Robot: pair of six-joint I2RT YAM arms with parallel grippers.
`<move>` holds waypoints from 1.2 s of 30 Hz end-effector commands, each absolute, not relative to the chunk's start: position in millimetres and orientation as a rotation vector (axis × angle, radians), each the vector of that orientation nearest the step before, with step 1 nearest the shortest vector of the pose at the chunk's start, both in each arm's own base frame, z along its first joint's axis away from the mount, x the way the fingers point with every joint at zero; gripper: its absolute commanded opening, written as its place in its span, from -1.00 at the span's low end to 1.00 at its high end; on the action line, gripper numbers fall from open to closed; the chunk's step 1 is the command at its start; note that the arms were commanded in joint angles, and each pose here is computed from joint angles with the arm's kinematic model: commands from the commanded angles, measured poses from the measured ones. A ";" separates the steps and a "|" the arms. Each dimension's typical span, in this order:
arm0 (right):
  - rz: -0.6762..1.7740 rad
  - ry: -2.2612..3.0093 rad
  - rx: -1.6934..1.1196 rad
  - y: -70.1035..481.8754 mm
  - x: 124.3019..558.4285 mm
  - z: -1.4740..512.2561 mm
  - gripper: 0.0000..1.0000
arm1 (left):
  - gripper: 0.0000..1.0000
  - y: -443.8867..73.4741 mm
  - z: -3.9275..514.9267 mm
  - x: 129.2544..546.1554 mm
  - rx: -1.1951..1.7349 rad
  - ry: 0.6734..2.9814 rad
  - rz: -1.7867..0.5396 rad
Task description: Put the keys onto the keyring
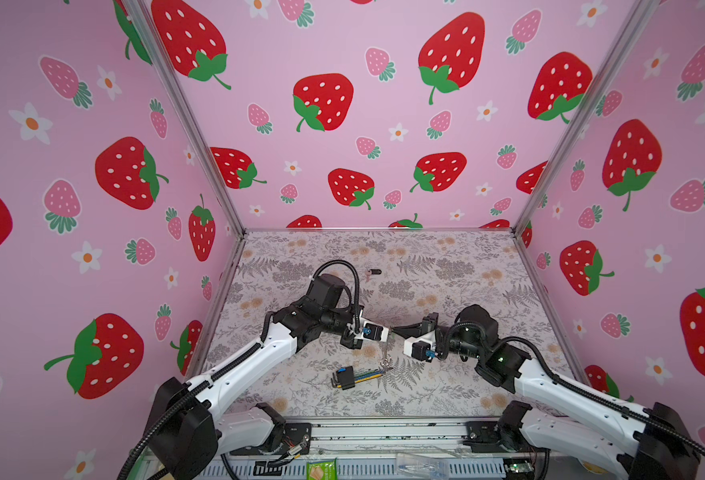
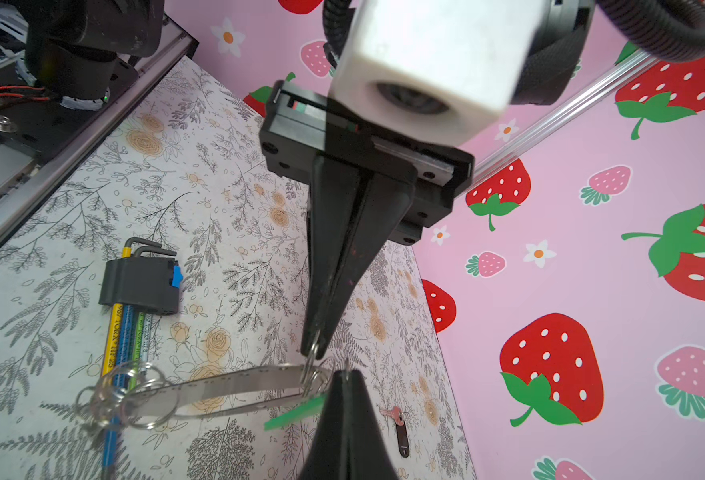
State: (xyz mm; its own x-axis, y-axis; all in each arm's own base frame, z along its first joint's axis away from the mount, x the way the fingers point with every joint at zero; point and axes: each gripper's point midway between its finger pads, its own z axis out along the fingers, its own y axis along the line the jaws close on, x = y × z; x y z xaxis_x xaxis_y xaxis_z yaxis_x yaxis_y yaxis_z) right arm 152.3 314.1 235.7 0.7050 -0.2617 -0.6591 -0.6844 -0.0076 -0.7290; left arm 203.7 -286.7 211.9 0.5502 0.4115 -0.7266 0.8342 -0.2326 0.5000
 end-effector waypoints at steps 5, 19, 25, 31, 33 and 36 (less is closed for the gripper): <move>0.392 0.744 -1.641 317.8 144.1 231.9 -1.00 | -1.00 -293.2 229.3 198.2 1.856 0.945 -0.607; 0.373 0.721 -1.636 319.0 142.8 236.3 -1.00 | -1.00 -293.5 226.9 196.8 1.868 0.962 -0.634; 0.372 0.717 -1.627 318.4 142.4 238.5 -1.00 | -1.00 -293.3 225.3 197.2 1.872 0.975 -0.639; 0.378 0.715 -1.638 318.0 140.1 235.7 -1.00 | -1.00 -293.7 225.5 197.9 1.871 0.988 -0.645; 0.377 0.713 -1.635 317.7 139.6 236.3 -1.00 | -1.00 -293.8 225.3 197.7 1.876 0.998 -0.655; 0.374 0.707 -1.632 317.3 139.4 237.8 -1.00 | -1.00 -294.0 224.8 197.1 1.880 1.004 -0.666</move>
State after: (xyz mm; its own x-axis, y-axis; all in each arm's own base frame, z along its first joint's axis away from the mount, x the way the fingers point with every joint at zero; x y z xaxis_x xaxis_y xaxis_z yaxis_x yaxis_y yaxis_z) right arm 144.5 316.7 227.3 0.7313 -0.2662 -0.6280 -0.6620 -0.0554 -0.7474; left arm 201.3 -288.8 207.4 0.5106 0.4225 -0.7488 0.8596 -0.2687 0.4345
